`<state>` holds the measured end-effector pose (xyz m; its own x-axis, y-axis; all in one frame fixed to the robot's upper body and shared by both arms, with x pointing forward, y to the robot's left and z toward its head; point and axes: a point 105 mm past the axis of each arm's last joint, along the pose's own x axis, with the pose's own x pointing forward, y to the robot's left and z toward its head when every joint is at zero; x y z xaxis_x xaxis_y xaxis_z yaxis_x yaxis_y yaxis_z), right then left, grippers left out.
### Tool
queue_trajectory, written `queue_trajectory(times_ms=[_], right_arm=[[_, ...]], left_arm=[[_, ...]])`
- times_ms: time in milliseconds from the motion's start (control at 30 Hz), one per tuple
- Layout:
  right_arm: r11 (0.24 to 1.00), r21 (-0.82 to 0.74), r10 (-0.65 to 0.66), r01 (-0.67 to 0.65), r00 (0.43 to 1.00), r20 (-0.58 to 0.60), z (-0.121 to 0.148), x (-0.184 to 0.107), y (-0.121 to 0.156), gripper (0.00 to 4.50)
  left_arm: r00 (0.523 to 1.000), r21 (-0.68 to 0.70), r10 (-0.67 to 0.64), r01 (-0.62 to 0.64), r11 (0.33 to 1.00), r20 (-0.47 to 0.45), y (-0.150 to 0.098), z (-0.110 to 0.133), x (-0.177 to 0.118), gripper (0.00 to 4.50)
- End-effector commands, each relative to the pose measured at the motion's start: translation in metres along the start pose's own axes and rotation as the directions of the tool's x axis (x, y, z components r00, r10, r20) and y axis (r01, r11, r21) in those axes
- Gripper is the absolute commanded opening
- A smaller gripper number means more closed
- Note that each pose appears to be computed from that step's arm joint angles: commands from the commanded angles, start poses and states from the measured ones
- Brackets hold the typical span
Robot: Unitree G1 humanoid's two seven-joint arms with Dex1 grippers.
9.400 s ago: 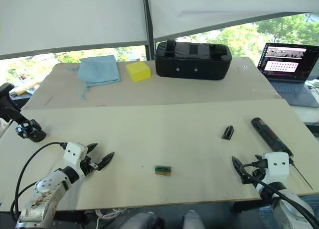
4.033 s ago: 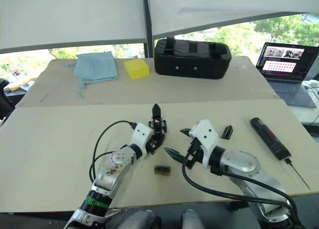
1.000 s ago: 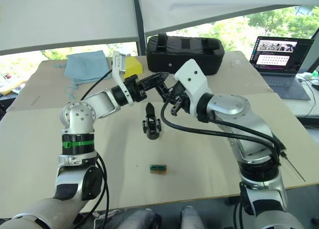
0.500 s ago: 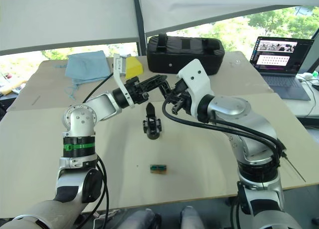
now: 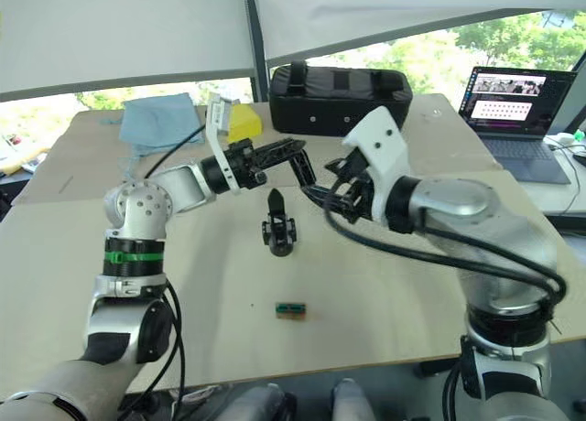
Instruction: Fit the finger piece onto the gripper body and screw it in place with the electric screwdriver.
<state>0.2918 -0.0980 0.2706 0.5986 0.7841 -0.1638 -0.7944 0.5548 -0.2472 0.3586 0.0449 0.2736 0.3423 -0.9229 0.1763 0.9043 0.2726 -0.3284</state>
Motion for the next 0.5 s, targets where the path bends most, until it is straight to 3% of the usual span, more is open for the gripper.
queue_trajectory(times_ms=[33,133,200,500], right_arm=[[0.989,0.056,0.135,-0.136,0.991,0.025,0.016,-0.023,0.000,2.82],[0.933,0.228,0.277,-0.278,0.960,0.036,0.024,-0.037,-0.004,2.82],[0.912,0.242,0.336,-0.331,0.942,0.022,0.023,-0.039,-0.001,2.82],[0.886,0.250,0.392,-0.391,0.919,0.051,0.020,-0.014,-0.005,2.82]], left_arm=[[0.983,0.099,-0.158,0.167,0.981,-0.090,-0.020,0.004,0.001,0.00],[0.945,0.113,-0.265,0.290,0.950,-0.192,-0.032,0.000,-0.005,0.00],[0.913,0.103,-0.338,0.368,0.924,-0.227,-0.042,0.001,-0.008,0.00],[0.869,0.079,-0.446,0.471,0.879,-0.214,-0.056,0.015,-0.008,0.00]])
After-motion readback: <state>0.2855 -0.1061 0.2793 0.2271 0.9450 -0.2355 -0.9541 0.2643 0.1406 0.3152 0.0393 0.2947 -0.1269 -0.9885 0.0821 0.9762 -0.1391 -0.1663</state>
